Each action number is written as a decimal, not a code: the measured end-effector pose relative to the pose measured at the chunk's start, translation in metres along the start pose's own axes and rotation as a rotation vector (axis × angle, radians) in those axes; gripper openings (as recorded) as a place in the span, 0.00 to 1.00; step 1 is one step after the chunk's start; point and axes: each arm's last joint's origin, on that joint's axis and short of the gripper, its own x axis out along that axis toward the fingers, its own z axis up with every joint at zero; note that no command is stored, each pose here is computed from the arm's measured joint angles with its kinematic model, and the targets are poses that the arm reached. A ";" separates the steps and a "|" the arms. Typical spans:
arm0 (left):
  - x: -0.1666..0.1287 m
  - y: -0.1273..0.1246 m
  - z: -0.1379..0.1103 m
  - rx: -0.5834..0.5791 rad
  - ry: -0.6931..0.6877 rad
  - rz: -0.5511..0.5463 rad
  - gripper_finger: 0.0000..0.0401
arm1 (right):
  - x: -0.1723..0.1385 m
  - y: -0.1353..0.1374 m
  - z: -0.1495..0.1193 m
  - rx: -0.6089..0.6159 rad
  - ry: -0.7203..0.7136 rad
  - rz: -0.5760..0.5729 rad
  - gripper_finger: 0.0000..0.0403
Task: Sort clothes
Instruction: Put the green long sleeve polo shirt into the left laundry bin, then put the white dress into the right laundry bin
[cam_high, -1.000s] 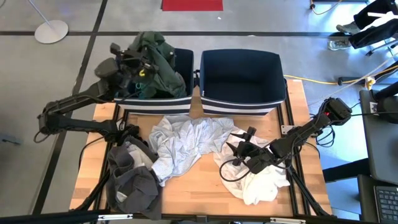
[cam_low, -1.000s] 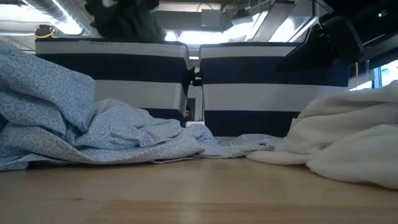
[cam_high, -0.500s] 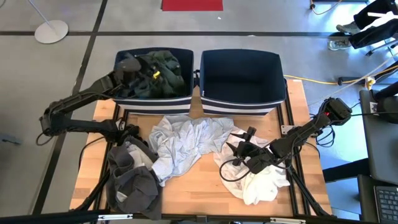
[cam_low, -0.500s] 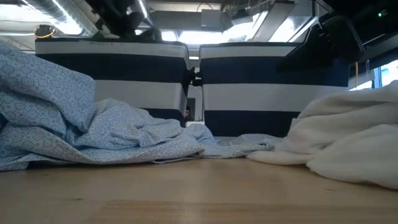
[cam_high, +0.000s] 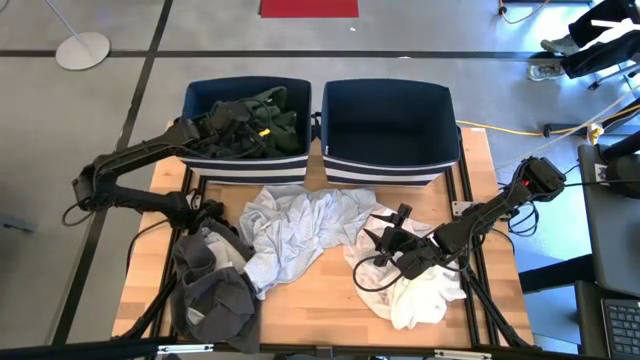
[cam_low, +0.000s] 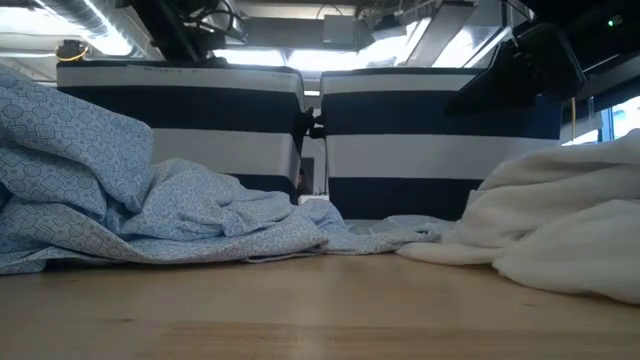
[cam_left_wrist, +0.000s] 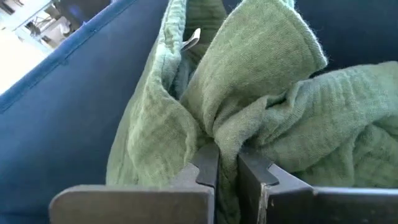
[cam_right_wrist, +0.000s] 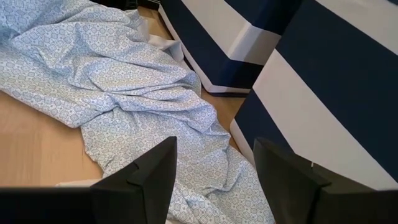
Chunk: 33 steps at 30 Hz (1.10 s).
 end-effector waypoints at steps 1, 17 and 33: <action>0.000 0.000 0.000 0.000 0.000 0.000 0.04 | 0.000 0.000 0.000 0.001 0.000 0.000 0.53; -0.053 0.020 0.037 -0.074 -0.069 -0.082 0.45 | 0.000 0.000 0.000 0.026 -0.003 0.000 0.53; -0.150 -0.032 0.033 0.099 -0.390 -0.622 0.44 | -0.001 -0.001 0.001 -0.093 -0.013 -0.041 0.53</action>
